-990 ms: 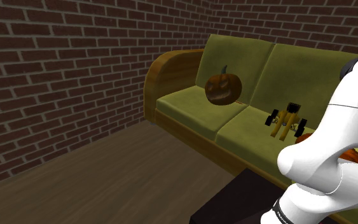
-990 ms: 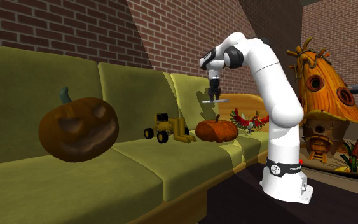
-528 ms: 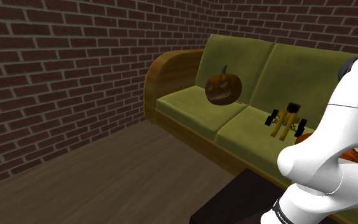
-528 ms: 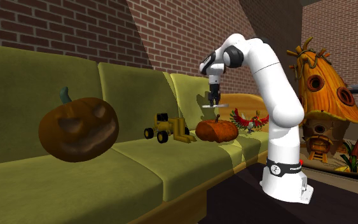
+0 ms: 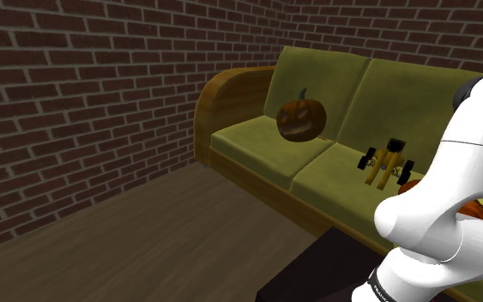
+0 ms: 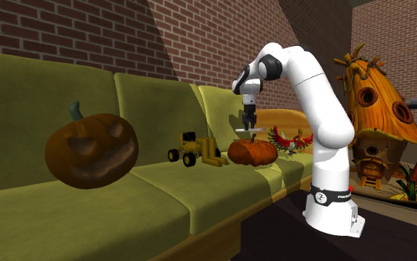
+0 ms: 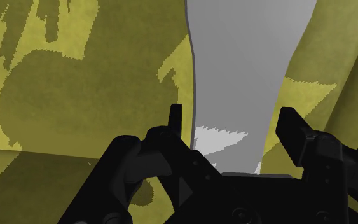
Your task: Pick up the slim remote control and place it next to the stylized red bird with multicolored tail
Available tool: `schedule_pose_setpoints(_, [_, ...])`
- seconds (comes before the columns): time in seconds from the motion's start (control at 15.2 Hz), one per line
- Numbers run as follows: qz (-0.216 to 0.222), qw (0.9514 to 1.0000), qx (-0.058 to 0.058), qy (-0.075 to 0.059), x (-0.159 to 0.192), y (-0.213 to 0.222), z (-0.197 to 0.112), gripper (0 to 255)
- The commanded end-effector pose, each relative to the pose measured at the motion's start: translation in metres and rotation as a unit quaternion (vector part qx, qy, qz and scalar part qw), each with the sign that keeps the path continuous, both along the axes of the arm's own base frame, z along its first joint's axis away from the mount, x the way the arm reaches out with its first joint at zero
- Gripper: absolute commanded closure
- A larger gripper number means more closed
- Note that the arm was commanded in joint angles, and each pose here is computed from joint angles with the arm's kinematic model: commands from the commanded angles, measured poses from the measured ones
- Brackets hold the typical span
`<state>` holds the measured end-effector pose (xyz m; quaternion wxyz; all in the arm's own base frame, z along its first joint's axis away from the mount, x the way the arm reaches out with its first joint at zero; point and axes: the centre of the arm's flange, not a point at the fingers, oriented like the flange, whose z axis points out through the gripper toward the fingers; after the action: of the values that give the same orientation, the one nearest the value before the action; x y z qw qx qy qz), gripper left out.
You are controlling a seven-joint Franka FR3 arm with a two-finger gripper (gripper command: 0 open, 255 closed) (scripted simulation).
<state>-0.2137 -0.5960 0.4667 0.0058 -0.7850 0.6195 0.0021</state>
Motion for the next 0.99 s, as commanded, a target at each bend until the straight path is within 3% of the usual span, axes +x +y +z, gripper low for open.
schedule_pose_setpoints(0.0, [0.0,1.0,0.0,0.0,0.0,0.002,-0.011,255])
schedule_pose_setpoints(0.92, [0.0,1.0,0.0,0.0,0.0,0.002,-0.085,255])
